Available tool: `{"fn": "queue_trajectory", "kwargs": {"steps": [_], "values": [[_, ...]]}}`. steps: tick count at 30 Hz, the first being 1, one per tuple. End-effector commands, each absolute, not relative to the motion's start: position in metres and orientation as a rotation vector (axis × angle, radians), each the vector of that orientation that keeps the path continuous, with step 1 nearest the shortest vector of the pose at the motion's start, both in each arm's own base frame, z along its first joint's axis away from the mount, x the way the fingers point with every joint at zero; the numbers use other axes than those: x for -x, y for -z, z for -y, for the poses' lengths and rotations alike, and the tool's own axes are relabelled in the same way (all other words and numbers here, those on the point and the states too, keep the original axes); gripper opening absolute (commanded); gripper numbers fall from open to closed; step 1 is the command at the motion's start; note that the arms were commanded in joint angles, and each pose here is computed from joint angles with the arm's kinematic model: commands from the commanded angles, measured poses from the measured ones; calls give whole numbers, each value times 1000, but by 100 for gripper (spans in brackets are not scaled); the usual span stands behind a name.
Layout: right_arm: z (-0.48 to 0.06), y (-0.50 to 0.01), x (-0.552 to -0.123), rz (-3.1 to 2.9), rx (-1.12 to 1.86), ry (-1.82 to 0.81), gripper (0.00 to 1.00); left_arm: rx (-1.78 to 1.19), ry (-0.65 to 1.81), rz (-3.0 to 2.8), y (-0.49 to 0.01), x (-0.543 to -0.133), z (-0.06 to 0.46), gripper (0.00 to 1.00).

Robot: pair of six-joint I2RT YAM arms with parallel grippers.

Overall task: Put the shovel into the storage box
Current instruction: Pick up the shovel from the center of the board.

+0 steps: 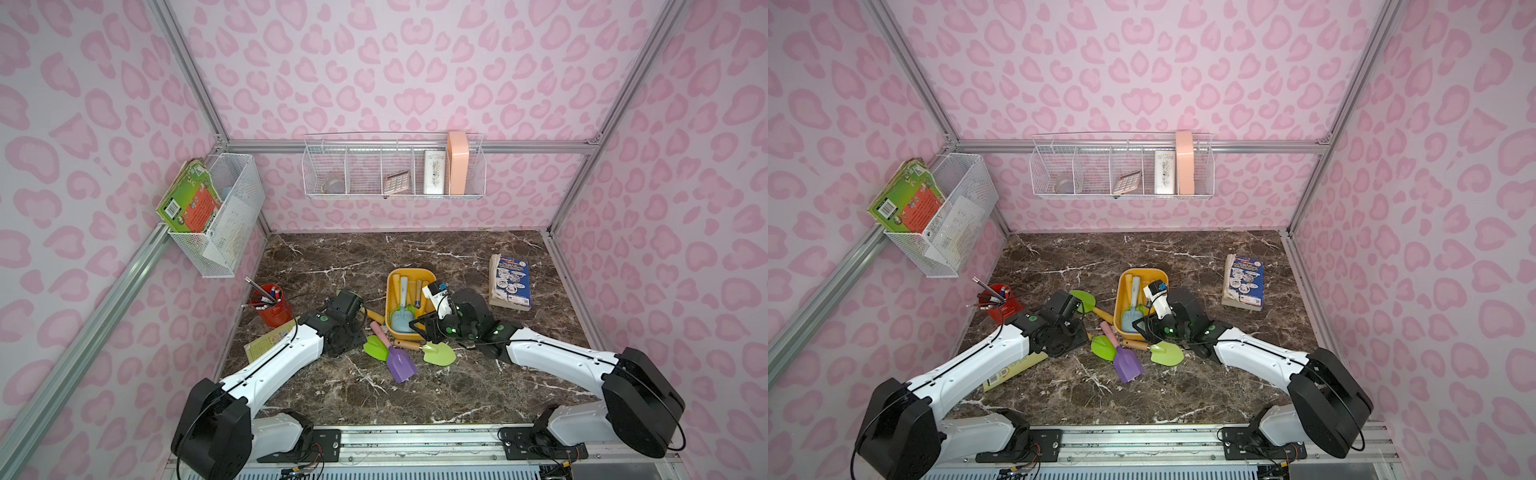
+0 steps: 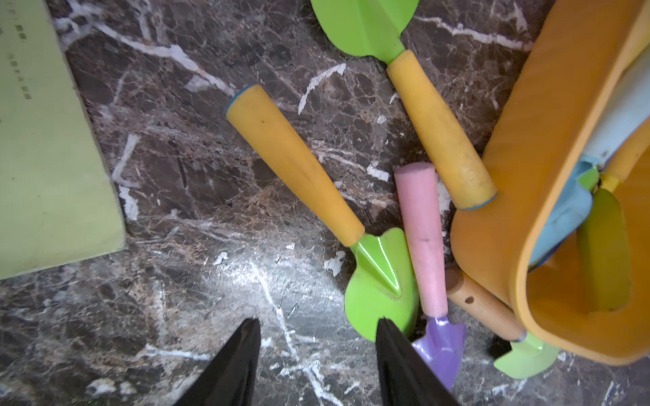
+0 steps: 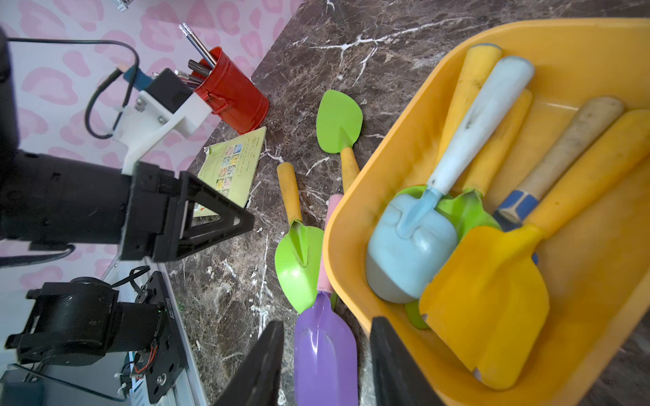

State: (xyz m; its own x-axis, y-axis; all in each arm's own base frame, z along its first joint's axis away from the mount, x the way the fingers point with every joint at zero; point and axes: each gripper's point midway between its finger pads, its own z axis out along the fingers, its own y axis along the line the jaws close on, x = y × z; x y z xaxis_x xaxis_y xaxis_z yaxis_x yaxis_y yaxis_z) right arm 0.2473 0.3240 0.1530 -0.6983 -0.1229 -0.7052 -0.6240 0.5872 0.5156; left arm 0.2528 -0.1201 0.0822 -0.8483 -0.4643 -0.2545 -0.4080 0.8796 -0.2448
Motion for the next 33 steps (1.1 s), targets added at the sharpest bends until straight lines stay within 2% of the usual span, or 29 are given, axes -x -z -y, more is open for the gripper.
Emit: {"fn": "queue_trajectory", "kwargs": {"steps": [1, 18, 26, 33], "values": [[-318, -159, -252, -2167, 543, -1033, 43, 724, 272, -2738, -76, -263, 124, 56], [-309, -154, -252, -2167, 504, -1048, 43, 791, 162, -2774, -41, -297, 126, 51], [-308, -150, -252, -2176, 493, -1054, 43, 813, 159, -2810, -24, -295, 128, 44], [-309, -151, -252, -2172, 490, -1064, 43, 774, 156, -2786, -36, -297, 124, 35]]}}
